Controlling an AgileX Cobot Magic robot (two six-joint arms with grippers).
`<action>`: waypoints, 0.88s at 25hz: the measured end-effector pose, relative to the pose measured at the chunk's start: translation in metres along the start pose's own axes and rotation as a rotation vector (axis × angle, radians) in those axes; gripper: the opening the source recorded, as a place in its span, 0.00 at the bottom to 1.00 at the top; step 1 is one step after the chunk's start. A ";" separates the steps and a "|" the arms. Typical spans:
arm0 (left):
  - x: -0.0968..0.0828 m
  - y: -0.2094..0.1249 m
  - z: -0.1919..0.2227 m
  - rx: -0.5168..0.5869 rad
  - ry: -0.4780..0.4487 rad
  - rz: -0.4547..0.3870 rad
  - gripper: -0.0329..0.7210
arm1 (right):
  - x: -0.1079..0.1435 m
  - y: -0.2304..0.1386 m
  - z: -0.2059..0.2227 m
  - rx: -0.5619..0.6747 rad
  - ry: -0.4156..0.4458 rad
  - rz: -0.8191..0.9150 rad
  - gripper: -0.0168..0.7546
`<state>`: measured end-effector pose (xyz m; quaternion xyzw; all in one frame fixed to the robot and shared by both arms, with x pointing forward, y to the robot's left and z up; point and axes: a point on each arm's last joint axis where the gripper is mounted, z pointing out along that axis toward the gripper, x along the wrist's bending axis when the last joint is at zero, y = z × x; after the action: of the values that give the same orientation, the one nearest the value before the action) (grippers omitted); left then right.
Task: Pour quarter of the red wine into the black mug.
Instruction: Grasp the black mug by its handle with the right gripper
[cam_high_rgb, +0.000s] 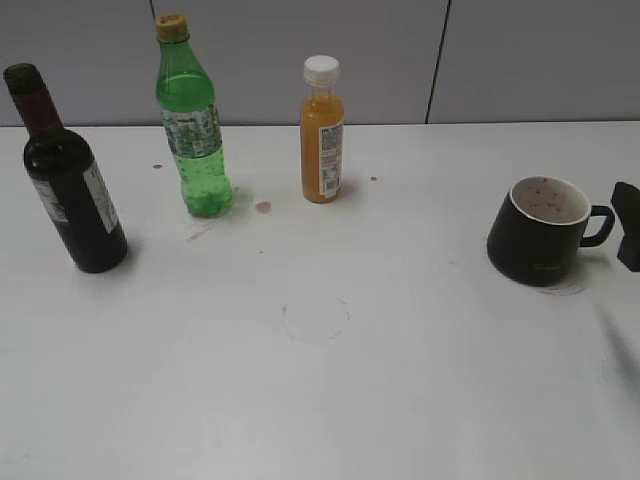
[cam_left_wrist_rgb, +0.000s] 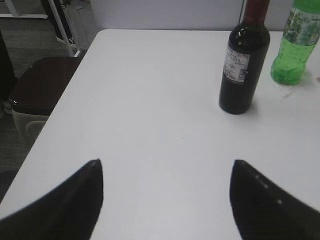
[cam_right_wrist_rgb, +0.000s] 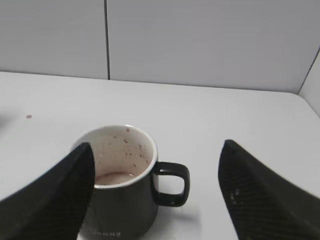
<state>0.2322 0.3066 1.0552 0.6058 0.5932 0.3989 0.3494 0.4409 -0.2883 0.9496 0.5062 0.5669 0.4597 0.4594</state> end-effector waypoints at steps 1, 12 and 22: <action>0.000 0.000 0.000 0.000 0.000 0.000 0.83 | 0.000 -0.002 0.001 0.012 0.003 -0.001 0.78; 0.000 0.000 0.000 0.000 0.000 0.000 0.83 | 0.005 -0.039 0.014 0.103 0.039 0.040 0.78; 0.000 0.000 0.000 0.000 0.000 0.000 0.83 | 0.008 -0.053 0.000 0.152 0.055 0.046 0.78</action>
<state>0.2322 0.3066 1.0552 0.6058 0.5932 0.3989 0.3494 0.4327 -0.2842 0.8971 0.5394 0.6009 0.4396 0.3933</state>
